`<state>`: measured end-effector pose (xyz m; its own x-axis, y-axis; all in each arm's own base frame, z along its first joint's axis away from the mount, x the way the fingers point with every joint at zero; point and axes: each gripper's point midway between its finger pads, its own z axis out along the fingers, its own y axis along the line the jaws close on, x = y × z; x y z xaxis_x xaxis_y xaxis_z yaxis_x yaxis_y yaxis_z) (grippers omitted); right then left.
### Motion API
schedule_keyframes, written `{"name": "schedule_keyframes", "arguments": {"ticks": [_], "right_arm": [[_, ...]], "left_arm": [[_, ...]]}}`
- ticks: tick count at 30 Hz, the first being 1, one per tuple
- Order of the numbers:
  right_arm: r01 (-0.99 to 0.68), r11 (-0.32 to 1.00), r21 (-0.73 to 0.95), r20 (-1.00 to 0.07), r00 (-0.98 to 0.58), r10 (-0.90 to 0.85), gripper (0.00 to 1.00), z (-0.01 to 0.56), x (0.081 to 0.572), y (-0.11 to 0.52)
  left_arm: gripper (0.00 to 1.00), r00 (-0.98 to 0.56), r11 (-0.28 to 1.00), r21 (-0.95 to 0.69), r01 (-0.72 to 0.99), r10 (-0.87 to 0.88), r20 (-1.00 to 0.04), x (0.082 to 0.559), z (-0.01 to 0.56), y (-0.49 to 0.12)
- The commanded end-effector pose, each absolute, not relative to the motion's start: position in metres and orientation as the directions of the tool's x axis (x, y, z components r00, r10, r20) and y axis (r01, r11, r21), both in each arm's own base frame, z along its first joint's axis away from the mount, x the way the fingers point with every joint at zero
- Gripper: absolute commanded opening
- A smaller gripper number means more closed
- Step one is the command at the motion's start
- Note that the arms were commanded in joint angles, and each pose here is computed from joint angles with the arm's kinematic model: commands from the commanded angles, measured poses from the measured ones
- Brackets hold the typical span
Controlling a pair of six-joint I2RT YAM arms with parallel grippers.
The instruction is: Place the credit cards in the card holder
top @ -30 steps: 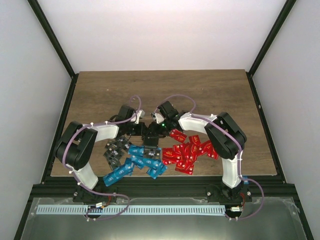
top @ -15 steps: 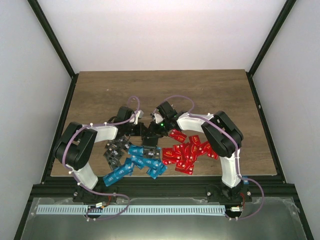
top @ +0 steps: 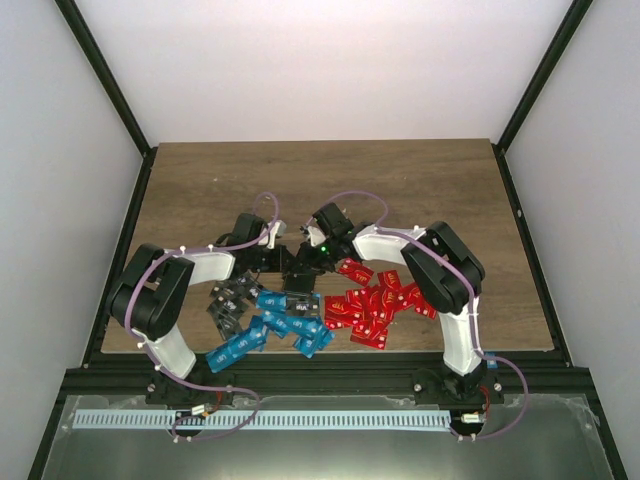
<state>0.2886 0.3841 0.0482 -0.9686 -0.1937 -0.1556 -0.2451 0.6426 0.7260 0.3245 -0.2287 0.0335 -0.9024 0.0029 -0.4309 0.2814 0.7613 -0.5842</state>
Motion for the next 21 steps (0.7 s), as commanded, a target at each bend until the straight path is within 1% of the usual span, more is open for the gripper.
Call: {"name": "schedule_keyframes", "arguments": {"ticks": [1,3,10,14,21], "right_arm": [[-0.281,0.601,0.748,-0.199,-0.959,-0.2,0.17,0.064,0.298,0.402],[-0.283,0.595,0.752,-0.202,-0.958,-0.202,0.16,0.066,0.298,0.403],[-0.284,0.595,0.751,-0.199,-0.958,-0.207,0.01,0.064,0.299,0.404],[-0.282,0.601,0.748,-0.195,-0.959,-0.207,0.01,0.065,0.297,0.402],[-0.297,0.634,0.714,-0.22,-0.955,-0.199,0.01,0.077,0.296,0.392]], "left_arm": [[0.09,-0.914,0.766,-0.584,0.268,0.011,-0.405,0.316,0.026,-0.225],[0.08,-0.916,0.767,-0.584,0.265,0.01,-0.402,0.315,0.025,-0.224],[0.08,-0.916,0.765,-0.587,0.266,0.011,-0.401,0.315,0.025,-0.225],[0.08,-0.916,0.764,-0.587,0.268,0.013,-0.401,0.314,0.025,-0.225],[0.08,-0.912,0.781,-0.567,0.263,0.011,-0.409,0.315,0.024,-0.221]]}}
